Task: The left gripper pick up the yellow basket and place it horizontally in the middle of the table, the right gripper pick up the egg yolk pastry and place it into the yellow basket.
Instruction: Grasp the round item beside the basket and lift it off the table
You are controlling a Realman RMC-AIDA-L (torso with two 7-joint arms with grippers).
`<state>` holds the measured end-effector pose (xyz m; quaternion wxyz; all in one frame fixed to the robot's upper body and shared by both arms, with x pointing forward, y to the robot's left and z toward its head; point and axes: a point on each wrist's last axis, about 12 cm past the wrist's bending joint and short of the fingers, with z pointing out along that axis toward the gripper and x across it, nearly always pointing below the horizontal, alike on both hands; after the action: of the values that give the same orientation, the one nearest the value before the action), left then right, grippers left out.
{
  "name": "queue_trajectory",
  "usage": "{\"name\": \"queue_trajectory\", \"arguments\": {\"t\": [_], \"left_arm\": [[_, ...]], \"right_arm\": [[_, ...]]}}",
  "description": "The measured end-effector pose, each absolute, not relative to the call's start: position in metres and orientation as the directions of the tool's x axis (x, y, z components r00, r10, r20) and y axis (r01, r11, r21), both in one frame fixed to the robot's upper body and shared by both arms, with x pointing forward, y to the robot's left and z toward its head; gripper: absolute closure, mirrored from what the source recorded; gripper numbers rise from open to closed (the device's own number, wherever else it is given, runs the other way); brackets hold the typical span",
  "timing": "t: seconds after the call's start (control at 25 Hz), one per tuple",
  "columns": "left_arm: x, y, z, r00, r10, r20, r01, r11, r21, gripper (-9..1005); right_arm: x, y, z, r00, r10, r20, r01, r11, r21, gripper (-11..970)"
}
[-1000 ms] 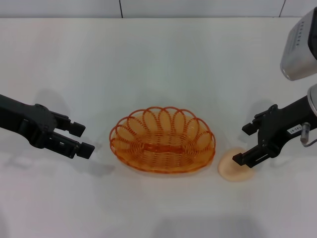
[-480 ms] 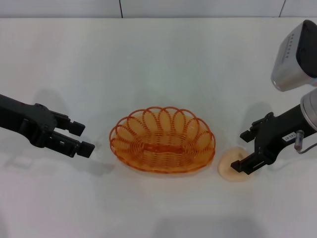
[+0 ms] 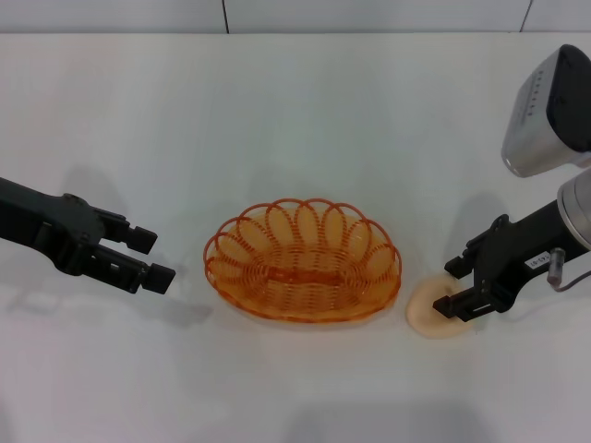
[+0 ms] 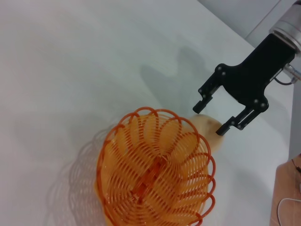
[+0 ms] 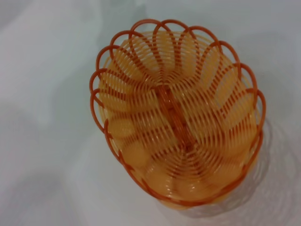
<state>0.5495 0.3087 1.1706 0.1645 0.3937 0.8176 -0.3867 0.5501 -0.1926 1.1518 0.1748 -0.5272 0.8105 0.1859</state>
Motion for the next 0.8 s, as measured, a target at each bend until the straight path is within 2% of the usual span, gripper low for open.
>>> {"name": "queue_trajectory", "arguments": {"t": [0.04, 0.48, 0.68, 0.8], "left_arm": [[0.5494, 0.3088, 1.1705, -0.636, 0.516, -0.573, 0.771, 0.391, -0.503, 135], [0.5488, 0.3087, 1.1696, -0.638, 0.514, -0.573, 0.769, 0.392, -0.505, 135], [0.5487, 0.3088, 1.1695, -0.639, 0.512, -0.574, 0.768, 0.392, -0.506, 135], [0.5486, 0.3086, 1.1693, -0.640, 0.511, -0.575, 0.768, 0.392, -0.506, 135]], "right_arm": [[0.5499, -0.1925, 1.1511, -0.383, -0.790, -0.478, -0.920, 0.374, 0.119, 394], [0.5471, -0.1882, 1.1481, -0.368, -0.807, -0.462, -0.928, 0.353, 0.123, 454], [0.5463, -0.1878, 1.1495, -0.363, -0.810, -0.461, -0.930, 0.347, 0.123, 531], [0.5462, -0.1876, 1.1498, -0.364, -0.809, -0.462, -0.929, 0.347, 0.126, 643]]}}
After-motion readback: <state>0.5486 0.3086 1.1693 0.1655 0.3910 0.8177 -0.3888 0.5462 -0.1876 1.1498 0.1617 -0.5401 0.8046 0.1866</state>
